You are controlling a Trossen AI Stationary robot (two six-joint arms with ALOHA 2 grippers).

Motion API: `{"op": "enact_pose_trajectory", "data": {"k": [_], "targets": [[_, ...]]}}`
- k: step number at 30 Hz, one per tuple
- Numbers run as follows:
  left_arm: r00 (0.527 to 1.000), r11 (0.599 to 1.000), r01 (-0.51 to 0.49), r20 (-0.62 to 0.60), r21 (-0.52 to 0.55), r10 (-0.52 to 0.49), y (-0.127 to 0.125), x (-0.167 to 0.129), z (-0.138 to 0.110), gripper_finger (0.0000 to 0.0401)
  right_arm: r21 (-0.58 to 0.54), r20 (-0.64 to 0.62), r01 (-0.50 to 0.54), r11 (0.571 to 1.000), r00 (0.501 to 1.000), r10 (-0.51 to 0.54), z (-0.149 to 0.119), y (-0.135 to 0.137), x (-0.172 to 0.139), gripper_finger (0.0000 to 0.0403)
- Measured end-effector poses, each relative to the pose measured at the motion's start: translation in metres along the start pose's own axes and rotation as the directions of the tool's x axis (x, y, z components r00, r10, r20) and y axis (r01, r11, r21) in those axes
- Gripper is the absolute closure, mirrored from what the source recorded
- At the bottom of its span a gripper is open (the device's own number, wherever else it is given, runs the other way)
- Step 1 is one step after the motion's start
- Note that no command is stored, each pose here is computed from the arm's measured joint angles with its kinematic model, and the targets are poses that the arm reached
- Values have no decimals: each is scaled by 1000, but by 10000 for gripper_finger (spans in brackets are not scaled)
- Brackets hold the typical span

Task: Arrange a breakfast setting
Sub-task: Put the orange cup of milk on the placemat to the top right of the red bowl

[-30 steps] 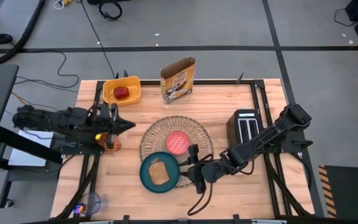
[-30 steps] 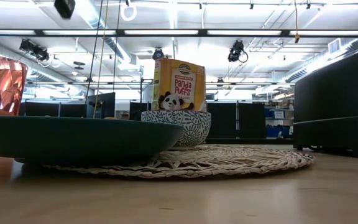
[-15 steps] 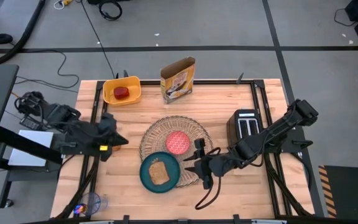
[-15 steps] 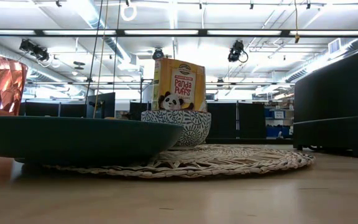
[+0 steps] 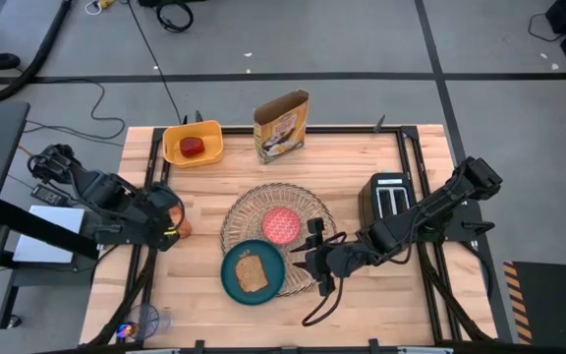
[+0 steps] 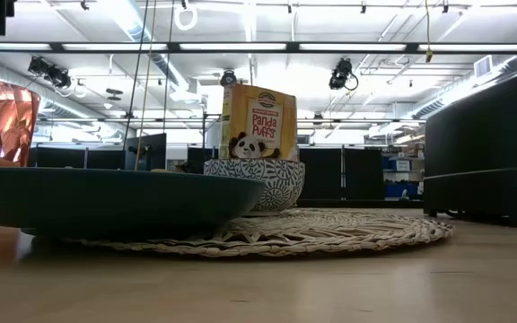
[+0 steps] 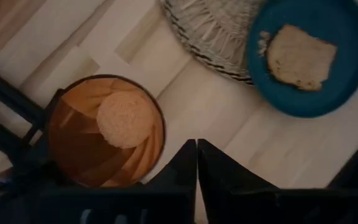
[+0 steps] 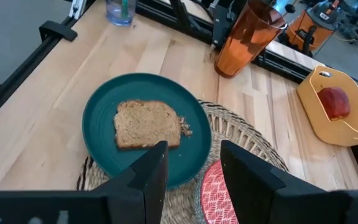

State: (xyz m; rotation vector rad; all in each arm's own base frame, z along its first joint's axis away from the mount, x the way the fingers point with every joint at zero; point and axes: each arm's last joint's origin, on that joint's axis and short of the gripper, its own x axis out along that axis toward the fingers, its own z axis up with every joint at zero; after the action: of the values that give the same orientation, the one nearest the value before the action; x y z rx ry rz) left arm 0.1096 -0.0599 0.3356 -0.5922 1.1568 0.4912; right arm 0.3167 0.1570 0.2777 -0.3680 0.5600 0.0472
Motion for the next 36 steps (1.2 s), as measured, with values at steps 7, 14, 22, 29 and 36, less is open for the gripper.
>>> {"op": "enact_pose_trajectory", "data": {"k": [7, 14, 22, 29, 36], "targets": [[998, 997, -57, -17, -56, 56, 2, 14, -3, 301, 5, -2, 0, 1000, 1000, 0, -1, 0, 0, 247], [996, 993, -77, -55, -85, 72, 3, 37, -3, 226, 19, -2, -21, 1000, 1000, 21, -1, 1, 0, 247], [994, 993, -94, -54, -66, 90, 7, 40, 5, 196, 19, -7, -15, 1000, 1000, 15, -1, -2, 2, 247], [985, 989, -138, -108, -55, 131, 14, 61, 9, 208, 20, -8, -19, 1000, 1000, 19, -2, -2, 2, 247], [975, 983, -167, -160, -73, 153, 22, 74, 11, 219, 20, -8, -17, 1000, 1000, 18, -2, -3, 2, 247]]}}
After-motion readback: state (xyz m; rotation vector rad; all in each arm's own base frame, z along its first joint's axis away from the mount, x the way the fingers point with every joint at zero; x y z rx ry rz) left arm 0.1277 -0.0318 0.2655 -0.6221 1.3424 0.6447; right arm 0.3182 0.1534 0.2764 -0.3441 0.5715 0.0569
